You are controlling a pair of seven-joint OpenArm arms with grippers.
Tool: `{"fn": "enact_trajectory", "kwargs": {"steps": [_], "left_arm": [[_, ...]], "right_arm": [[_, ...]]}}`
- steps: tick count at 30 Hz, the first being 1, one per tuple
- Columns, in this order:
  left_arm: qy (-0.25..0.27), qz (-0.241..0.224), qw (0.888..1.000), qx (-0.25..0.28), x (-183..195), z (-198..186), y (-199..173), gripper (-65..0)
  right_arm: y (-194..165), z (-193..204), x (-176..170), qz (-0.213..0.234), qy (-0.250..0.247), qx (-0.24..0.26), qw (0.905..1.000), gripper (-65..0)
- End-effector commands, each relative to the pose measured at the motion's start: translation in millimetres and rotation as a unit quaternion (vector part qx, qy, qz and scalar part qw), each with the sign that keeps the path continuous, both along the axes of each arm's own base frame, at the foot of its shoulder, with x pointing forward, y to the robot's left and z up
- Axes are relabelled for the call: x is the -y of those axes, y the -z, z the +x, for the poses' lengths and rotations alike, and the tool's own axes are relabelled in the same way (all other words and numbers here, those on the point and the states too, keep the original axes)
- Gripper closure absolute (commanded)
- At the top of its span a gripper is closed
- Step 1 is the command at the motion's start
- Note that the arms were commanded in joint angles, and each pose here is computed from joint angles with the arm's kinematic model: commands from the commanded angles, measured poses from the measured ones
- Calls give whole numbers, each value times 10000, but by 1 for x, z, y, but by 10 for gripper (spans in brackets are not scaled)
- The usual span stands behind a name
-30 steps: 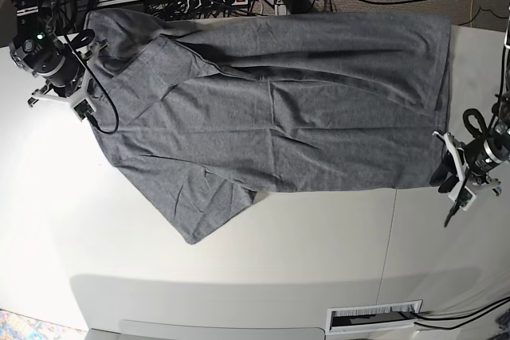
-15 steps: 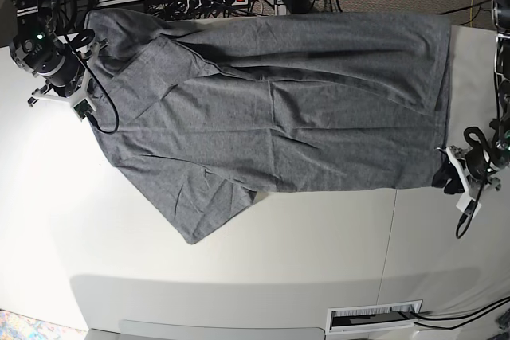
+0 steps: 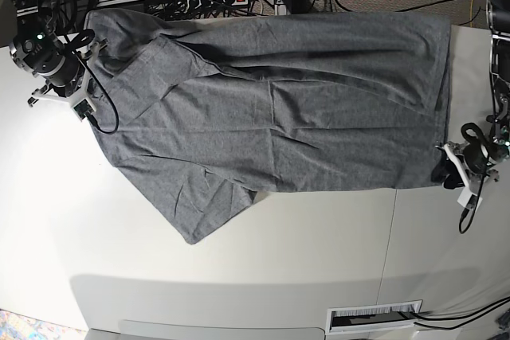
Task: Fold the T-shirt properly
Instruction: 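Grasp the hem corner with the left gripper and the sleeve edge with the right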
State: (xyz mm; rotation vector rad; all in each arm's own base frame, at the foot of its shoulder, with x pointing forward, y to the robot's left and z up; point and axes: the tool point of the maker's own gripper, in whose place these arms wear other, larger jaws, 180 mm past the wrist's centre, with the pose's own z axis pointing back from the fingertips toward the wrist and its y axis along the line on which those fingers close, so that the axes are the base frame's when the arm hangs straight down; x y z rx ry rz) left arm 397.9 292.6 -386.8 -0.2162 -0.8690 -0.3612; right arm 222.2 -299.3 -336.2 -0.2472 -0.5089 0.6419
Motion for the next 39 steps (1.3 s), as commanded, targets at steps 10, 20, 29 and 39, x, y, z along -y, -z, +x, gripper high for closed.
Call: {"fn": "enact_trajectory", "kwargs": {"steps": [10,20,29,39], "left_arm": [[-10,-210,9992,354,10,18,-19,-210],[274,-323,9985,339,20,14,-21,0],[536,-541,9968,232,37,14,-47,0],[1151,-373,9923,-258,52,-4,-83,0]], "right_arm": [[-12,8,1,-63,-85,183,9998,0],[-19,18,0,-59,-115,376,9992,0],[-54,61,1,-158,-108,1168,9930,0],[-62,102,-10,509,229,1875,9807,-188]]}}
